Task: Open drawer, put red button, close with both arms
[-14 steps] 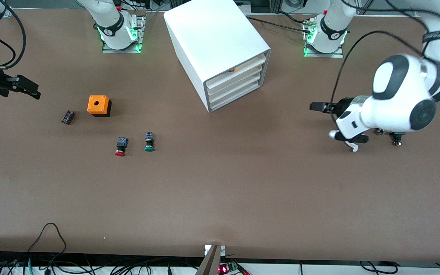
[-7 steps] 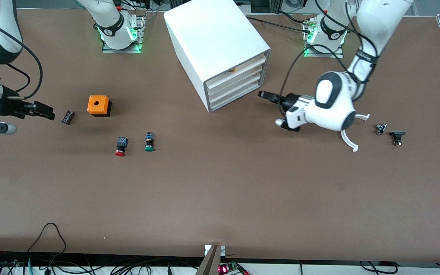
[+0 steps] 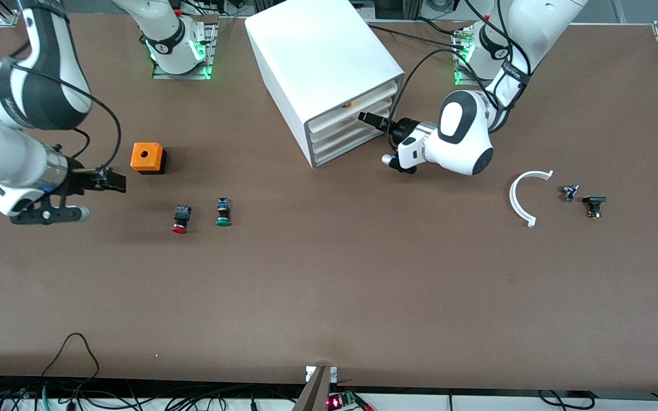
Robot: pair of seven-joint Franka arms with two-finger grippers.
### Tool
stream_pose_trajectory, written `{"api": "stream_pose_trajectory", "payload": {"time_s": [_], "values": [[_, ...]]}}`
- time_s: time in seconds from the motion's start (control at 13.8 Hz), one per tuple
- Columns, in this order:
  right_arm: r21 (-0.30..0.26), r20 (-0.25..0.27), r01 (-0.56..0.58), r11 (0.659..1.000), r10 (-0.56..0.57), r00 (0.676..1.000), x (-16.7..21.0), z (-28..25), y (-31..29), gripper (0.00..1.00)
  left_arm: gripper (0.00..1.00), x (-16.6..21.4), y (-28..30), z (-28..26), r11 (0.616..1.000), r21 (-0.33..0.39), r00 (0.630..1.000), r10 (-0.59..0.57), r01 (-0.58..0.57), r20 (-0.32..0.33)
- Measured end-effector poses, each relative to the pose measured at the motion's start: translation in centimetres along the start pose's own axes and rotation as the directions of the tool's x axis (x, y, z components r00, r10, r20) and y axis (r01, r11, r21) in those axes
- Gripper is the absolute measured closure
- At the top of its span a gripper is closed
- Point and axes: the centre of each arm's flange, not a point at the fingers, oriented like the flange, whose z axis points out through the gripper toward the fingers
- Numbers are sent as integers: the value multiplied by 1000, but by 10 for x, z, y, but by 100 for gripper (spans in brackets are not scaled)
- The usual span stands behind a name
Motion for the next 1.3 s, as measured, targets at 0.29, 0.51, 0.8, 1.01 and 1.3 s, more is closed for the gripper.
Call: {"api": "stream_pose_trajectory", "payload": {"time_s": [0.29, 0.51, 0.8, 1.01, 1.3], "values": [[-3, 5, 3, 1000, -3, 1000, 19, 39, -45, 0, 28, -5, -6, 11, 1000, 1, 1000, -16, 16, 9], [-5, -19, -28, 1000, 28, 999, 31, 82, -62, 0, 56, 0, -7, -6, 1000, 9, 998, -14, 14, -68], [-2, -50, -53, 999, 53, 997, 24, 146, -55, 0, 59, 16, -28, -96, 999, 48, 960, 11, 2, -280], [2, -51, -119, 993, 119, 992, 13, 175, -46, 0, 59, 23, -44, -146, 998, 55, 929, 11, 10, -369], [-3, -25, -168, 986, 168, 985, 8, 211, -45, 0, 24, 27, -44, -168, 996, 88, 892, 20, 22, -452]]}}
